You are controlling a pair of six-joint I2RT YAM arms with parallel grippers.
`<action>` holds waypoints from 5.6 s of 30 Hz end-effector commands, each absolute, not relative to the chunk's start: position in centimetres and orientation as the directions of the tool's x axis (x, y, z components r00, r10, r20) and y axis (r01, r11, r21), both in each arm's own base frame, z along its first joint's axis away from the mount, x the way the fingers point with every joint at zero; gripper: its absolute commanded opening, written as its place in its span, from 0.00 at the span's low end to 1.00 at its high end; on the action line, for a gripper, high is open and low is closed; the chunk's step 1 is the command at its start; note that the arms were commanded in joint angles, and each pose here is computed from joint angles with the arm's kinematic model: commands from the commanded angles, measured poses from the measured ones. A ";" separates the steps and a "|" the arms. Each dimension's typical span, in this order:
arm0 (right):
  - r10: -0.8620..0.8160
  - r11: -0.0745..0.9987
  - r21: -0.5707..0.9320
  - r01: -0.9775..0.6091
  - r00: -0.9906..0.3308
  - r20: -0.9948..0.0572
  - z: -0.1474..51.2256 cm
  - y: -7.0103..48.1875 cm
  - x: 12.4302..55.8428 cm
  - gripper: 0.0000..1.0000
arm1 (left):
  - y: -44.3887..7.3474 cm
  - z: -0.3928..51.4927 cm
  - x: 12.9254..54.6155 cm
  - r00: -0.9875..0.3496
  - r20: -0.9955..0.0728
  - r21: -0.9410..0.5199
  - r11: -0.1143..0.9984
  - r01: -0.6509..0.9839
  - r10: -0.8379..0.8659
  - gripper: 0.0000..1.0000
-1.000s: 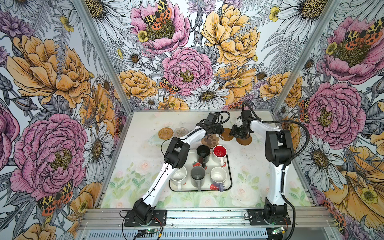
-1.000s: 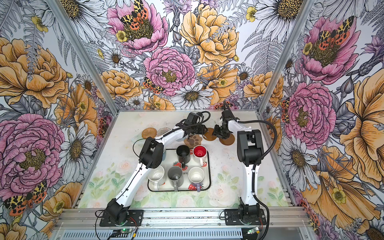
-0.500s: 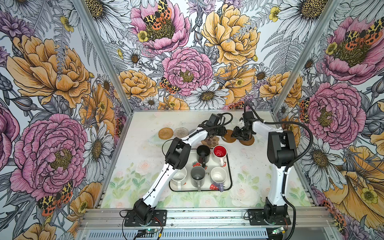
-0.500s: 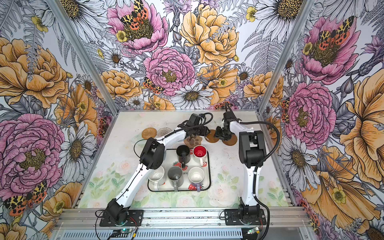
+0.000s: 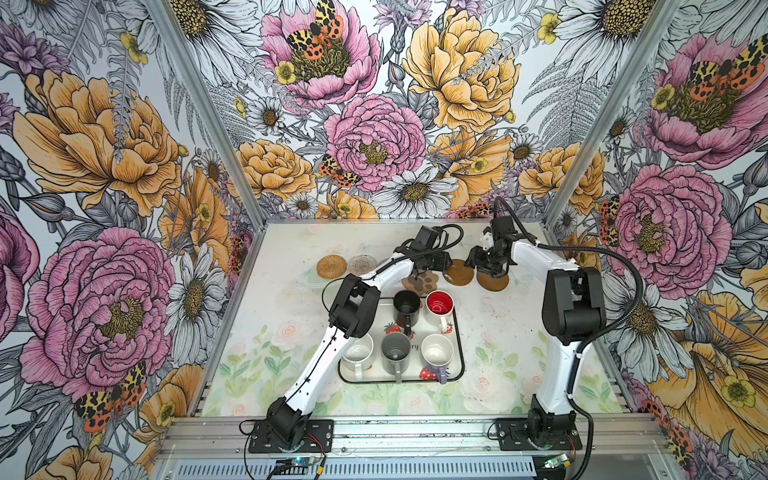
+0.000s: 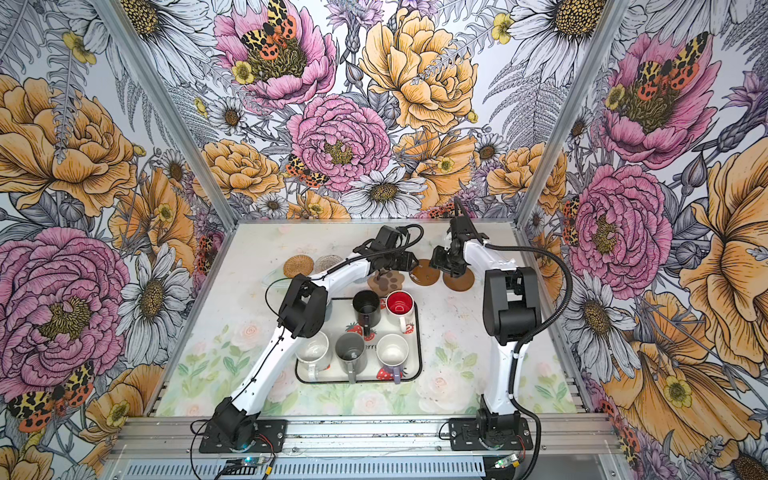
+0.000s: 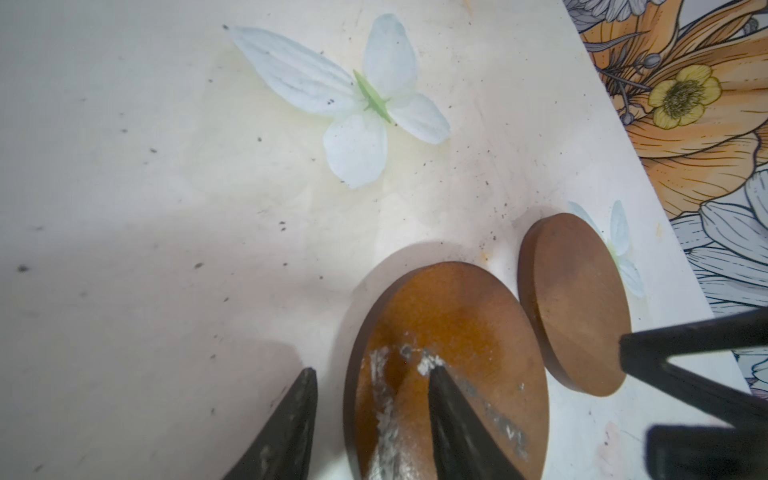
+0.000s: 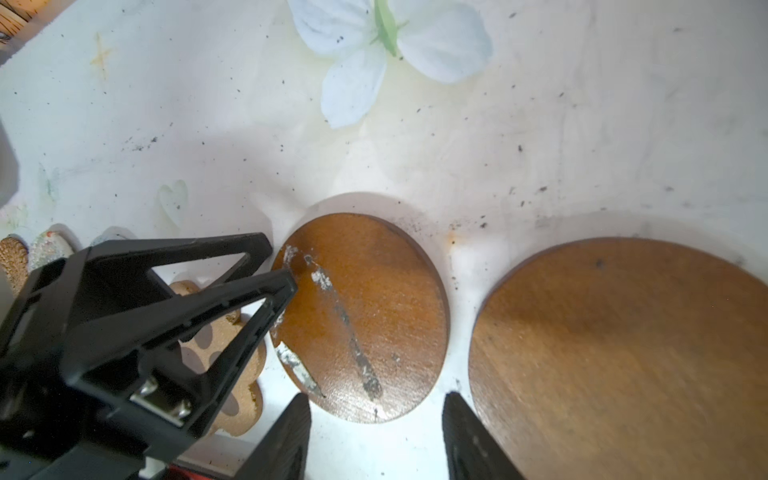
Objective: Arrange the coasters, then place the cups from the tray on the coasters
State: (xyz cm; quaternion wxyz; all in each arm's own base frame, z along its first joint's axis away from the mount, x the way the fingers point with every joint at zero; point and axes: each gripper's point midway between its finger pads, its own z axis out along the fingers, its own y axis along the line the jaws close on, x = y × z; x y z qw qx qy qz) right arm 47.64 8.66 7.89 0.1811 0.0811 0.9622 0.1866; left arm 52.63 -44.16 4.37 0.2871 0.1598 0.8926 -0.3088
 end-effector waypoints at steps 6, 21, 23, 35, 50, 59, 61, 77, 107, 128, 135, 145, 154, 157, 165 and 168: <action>0.192 0.912 0.409 0.023 -0.906 -0.377 11.3 11.0 46.8 0.53 | -40.7 12.9 54.3 -0.715 -0.699 -0.431 0.777 0.459 0.034 0.47; 0.073 0.849 0.521 -0.083 -0.959 -0.273 7.9 19.3 46.4 0.48 | -32.1 13.1 49.5 -0.833 -0.551 -0.442 0.832 0.335 0.043 0.46; 0.060 0.842 0.532 -0.094 -0.963 -0.264 7.6 20.2 46.3 0.48 | -31.0 12.6 48.6 -0.848 -0.527 -0.430 0.842 0.326 0.059 0.46; 0.048 0.844 0.531 -0.075 -0.976 -0.214 5.0 21.4 46.0 0.50 | -28.3 8.2 45.6 -0.908 -0.414 -0.417 0.872 0.257 0.070 0.46; 0.040 0.854 0.516 -0.059 -0.983 -0.179 3.3 21.1 45.2 0.51 | -29.2 5.0 44.2 -0.936 -0.338 -0.436 0.866 0.245 0.095 0.46; 0.038 0.851 0.522 -0.048 -0.988 -0.153 2.1 21.2 44.8 0.51 | -30.2 2.9 44.1 -0.949 -0.298 -0.449 0.862 0.236 0.105 0.46; 0.038 0.850 0.525 -0.047 -0.988 -0.149 1.9 21.3 44.7 0.50 | -30.4 2.3 44.0 -0.951 -0.288 -0.454 0.859 0.236 0.109 0.46; 0.051 0.827 0.562 -0.030 -0.990 -0.128 0.8 22.2 45.5 0.48 | -32.6 0.7 45.0 -0.960 -0.261 -0.493 0.840 0.224 0.103 0.45; 0.150 0.811 0.585 -0.013 -0.962 -0.229 4.4 21.0 51.3 0.48 | -33.8 6.8 48.6 -0.924 -0.380 -0.527 0.813 0.248 0.036 0.48; 0.151 0.807 0.589 -0.041 -0.950 -0.273 5.9 20.4 52.3 0.50 | -33.0 9.4 48.5 -0.910 -0.414 -0.528 0.808 0.261 0.023 0.49; 0.170 0.791 0.610 -0.045 -0.942 -0.289 6.5 20.7 54.0 0.50 | -32.8 9.0 48.6 -0.917 -0.399 -0.538 0.806 0.247 0.014 0.49; 0.147 0.814 0.575 -0.078 -0.931 -0.334 9.3 19.5 51.6 0.48 | -30.1 14.6 50.1 -0.865 -0.500 -0.520 0.811 0.268 -0.035 0.49; 0.118 0.836 0.547 -0.051 -0.956 -0.270 7.1 18.7 47.5 0.48 | -25.9 18.0 50.0 -0.821 -0.565 -0.467 0.852 0.237 -0.081 0.48; 0.113 0.837 0.546 -0.040 -0.963 -0.244 5.9 18.8 47.1 0.48 | -25.3 18.1 49.4 -0.822 -0.564 -0.459 0.857 0.233 -0.079 0.48; 0.116 0.826 0.563 -0.028 -0.969 -0.218 4.3 19.5 47.4 0.48 | -23.6 17.2 47.7 -0.831 -0.550 -0.429 0.883 0.190 -0.088 0.48; 0.120 0.819 0.574 -0.022 -0.971 -0.207 3.8 19.8 47.6 0.48 | -23.1 17.3 47.4 -0.829 -0.552 -0.421 0.889 0.180 -0.094 0.48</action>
